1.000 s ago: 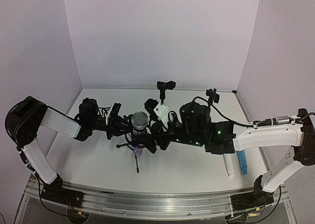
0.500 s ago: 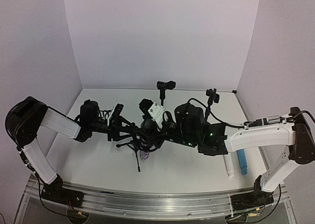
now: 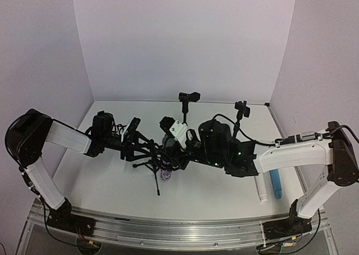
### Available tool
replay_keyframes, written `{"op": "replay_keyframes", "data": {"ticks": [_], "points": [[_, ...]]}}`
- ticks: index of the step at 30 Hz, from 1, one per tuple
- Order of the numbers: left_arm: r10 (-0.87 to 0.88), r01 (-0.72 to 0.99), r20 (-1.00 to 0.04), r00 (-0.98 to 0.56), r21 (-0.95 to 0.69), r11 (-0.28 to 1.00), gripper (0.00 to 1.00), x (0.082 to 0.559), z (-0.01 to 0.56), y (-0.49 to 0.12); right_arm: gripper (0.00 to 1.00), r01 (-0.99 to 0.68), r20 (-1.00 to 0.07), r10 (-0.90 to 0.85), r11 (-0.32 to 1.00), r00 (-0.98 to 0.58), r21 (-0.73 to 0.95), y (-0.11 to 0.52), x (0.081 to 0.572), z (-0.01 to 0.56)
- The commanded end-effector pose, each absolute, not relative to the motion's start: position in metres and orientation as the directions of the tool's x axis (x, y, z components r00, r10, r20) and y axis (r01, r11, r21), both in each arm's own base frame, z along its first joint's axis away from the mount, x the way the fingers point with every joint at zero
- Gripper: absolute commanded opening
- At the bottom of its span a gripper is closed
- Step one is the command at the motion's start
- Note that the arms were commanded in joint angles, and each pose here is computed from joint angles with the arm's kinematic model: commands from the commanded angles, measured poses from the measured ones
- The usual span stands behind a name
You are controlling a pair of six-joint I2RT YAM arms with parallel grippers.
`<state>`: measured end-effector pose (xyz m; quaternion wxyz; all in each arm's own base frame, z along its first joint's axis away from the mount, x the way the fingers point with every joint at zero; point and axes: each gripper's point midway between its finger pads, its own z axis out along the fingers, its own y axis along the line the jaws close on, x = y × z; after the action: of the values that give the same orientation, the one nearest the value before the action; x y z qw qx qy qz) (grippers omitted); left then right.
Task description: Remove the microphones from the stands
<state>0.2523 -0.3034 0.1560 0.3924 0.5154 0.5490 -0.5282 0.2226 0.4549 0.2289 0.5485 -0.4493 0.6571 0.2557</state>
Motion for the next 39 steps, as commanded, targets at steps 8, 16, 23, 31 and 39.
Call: {"op": "replay_keyframes", "data": {"ticks": [8, 16, 23, 31, 39], "points": [[0.104, 0.979, -0.994, -0.022, -0.042, -0.198, 0.57, 0.238, 0.169, -0.314, 0.69, -0.896, -0.966, -0.252, 0.440, -0.064, -0.055, 0.463, 0.222, 0.237], [0.102, 0.973, -0.995, -0.003, -0.026, -0.229, 0.37, 0.230, 0.167, -0.324, 0.67, -0.892, -0.963, -0.255, 0.450, -0.085, -0.041, 0.454, 0.228, 0.231], [0.110, 0.973, -0.994, -0.009, -0.035, -0.228, 0.04, 0.228, 0.165, -0.325, 0.67, -0.882, -0.963, -0.248, 0.470, -0.103, -0.026, 0.446, 0.232, 0.231], [0.115, 0.987, -0.993, -0.007, -0.025, -0.158, 0.00, 0.235, 0.164, -0.324, 0.84, -0.858, -0.965, -0.234, 0.514, -0.121, -0.017, 0.430, 0.234, 0.232], [0.112, 0.996, -0.994, -0.014, -0.024, -0.086, 0.00, 0.240, 0.161, -0.321, 0.81, -0.866, -0.974, -0.201, 0.500, -0.100, -0.014, 0.424, 0.226, 0.230]]}}
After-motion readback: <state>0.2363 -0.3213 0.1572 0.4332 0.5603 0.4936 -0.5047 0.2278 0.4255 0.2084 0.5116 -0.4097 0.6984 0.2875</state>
